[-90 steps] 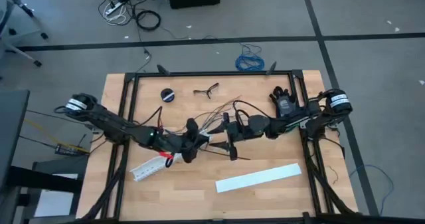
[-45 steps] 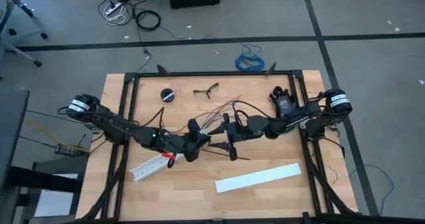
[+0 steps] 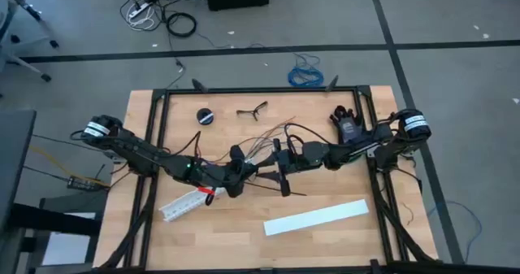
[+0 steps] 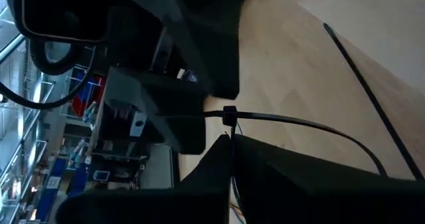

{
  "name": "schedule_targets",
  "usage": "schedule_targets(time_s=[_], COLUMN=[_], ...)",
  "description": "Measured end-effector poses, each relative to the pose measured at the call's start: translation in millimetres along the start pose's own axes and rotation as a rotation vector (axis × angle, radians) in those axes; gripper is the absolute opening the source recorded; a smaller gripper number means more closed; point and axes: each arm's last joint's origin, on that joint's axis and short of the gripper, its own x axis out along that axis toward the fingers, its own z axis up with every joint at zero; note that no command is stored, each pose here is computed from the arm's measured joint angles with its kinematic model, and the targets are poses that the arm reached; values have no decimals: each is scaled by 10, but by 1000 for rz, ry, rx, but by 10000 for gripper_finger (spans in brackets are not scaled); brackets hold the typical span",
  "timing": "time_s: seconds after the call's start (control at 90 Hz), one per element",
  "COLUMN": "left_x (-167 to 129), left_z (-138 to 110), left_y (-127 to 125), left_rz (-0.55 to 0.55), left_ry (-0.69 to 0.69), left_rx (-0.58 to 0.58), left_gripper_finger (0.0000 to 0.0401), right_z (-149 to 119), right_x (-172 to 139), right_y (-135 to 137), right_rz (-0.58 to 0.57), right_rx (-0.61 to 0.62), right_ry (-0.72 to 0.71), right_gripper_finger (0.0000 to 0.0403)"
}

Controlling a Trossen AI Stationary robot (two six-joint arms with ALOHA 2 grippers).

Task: Ziptie cables
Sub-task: Insert the black zip tie into the locking head

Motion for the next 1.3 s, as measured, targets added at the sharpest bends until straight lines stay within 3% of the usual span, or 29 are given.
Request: schedule_targets(time_s=[0.356, 0.978, 1.3], left_x=[-1, -9, -6], left_z=[-1, -39, -13], left_y=[-1, -70, -50], left_rz=[0, -78, -58], left_ry=[3, 25, -1], left_rx=[1, -37, -28], left_gripper_finger=[0, 0, 0], right_z=[1, 37, 30], right_x=[0, 0, 0], right_y=[0, -84, -48], right_rz=[-3, -97, -42], right_rx=[-43, -97, -66], right_ry=[-1, -36, -30], right_gripper_finger=[6, 0, 0])
